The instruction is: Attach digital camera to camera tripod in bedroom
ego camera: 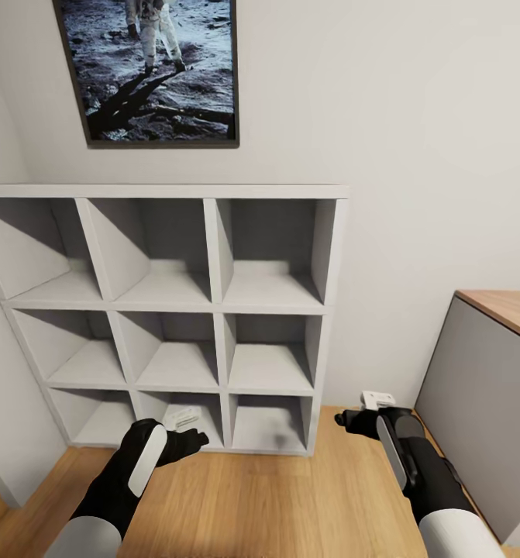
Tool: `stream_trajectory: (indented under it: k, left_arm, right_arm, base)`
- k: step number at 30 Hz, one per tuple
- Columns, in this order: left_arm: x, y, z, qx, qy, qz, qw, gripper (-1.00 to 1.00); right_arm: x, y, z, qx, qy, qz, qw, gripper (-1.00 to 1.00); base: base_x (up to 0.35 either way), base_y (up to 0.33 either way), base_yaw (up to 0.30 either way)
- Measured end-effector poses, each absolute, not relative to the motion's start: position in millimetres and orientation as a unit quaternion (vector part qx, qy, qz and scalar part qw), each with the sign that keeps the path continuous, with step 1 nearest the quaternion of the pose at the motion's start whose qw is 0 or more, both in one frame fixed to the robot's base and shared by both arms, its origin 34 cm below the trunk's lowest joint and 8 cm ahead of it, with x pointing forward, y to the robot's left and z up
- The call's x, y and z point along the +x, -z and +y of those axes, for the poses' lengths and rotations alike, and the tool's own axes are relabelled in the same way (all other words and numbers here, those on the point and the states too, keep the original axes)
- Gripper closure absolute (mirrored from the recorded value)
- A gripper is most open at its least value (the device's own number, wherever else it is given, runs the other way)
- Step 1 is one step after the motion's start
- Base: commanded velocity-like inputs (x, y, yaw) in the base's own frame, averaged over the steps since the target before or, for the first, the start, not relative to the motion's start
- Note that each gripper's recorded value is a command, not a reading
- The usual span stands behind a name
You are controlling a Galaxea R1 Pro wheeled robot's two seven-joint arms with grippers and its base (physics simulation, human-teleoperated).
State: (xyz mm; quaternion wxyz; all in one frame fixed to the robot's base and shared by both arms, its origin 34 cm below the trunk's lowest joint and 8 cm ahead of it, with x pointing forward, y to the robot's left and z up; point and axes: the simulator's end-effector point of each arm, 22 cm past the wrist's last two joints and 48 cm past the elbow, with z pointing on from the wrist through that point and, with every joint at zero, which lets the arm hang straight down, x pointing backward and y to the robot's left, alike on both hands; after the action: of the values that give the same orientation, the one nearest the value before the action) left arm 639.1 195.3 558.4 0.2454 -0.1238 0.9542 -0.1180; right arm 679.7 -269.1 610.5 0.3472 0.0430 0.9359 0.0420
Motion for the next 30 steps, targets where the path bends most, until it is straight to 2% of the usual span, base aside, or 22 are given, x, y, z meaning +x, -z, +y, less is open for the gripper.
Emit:
stream_trajectory:
  k: [5, 14, 30]
  left_arm:
    - [637, -549, 194, -0.126, 0.124, 0.953, 0.245, -1.0]
    - [641, -537, 222, -0.196, 0.184, 0.93, 0.25, -1.0]
    - [633, -502, 233, -0.208, 0.181, 0.928, 0.251, -1.0]
  right_arm:
    - [676, -603, -256, 0.032, -0.074, 0.936, 0.342, -1.0]
    - [655, -612, -246, -0.045, -0.231, 0.913, 0.333, -1.0]
    - [641, -587, -245, -0.063, -0.261, 0.905, 0.331, -1.0]
  base:
    - [0.0, 0.0, 0.0]
    - [0.0, 0.0, 0.0]
    - [0.0, 0.0, 0.0]
